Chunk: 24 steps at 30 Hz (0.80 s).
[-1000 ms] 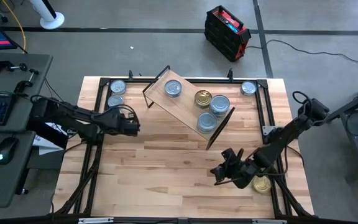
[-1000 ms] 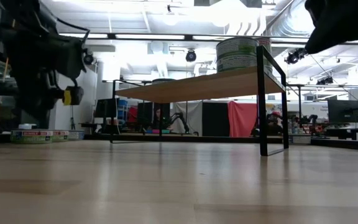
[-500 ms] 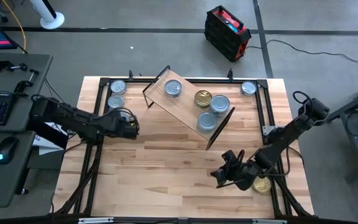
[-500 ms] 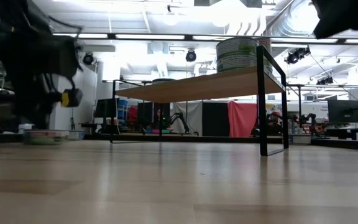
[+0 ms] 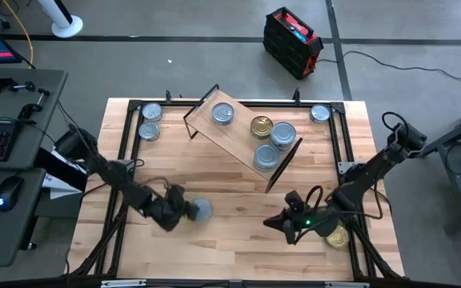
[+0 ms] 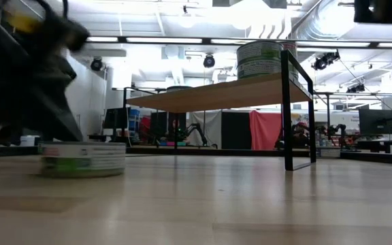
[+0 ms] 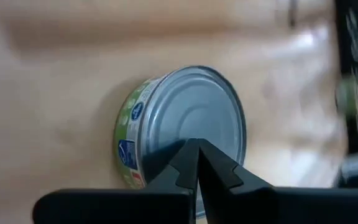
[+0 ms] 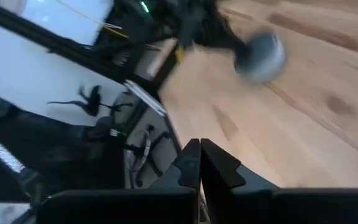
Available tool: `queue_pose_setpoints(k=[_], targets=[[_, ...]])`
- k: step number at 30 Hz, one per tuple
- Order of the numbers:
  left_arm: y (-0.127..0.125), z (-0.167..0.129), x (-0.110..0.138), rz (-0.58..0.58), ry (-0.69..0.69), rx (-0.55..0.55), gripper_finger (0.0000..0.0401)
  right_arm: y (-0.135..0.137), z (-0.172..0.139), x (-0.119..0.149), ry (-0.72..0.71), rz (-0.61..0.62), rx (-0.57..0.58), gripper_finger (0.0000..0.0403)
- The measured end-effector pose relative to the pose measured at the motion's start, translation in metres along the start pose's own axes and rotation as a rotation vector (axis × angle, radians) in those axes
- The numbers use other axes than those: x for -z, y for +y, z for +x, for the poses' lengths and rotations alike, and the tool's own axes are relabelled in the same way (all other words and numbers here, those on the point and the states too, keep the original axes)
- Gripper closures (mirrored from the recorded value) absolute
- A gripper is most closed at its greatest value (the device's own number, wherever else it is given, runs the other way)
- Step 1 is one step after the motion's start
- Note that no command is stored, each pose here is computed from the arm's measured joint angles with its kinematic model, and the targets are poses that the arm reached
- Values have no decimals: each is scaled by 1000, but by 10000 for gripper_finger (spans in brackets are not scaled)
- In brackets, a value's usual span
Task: Stack canned seafood by type on shelf
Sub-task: Stack the white-green tuna can on top of the other white-green tuna cans on the shelf
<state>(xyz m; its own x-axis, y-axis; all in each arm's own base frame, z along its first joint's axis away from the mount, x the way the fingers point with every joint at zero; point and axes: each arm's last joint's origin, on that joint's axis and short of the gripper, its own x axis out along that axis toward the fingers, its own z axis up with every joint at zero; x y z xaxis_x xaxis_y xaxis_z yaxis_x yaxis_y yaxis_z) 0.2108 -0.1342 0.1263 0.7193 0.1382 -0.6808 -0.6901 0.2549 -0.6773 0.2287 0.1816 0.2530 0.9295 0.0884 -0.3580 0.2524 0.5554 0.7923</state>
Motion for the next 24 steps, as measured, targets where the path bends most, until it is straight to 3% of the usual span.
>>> queue_pose_setpoints(k=[5,8,12,16,19,24], targets=[[-33,-13,19,236,34,83,401,13,3,-12,-27,-36,-123,403],[-49,-28,21,416,41,108,401,25,11,-21,30,-97,-133,403],[-64,-52,19,604,54,112,401,48,34,-33,150,-258,-41,403],[-65,-70,23,701,108,122,401,59,66,-36,239,-450,119,403],[-56,-74,33,758,217,101,401,53,91,-30,315,-514,235,403],[-45,-64,50,843,253,53,401,26,135,-14,496,-576,258,403]])
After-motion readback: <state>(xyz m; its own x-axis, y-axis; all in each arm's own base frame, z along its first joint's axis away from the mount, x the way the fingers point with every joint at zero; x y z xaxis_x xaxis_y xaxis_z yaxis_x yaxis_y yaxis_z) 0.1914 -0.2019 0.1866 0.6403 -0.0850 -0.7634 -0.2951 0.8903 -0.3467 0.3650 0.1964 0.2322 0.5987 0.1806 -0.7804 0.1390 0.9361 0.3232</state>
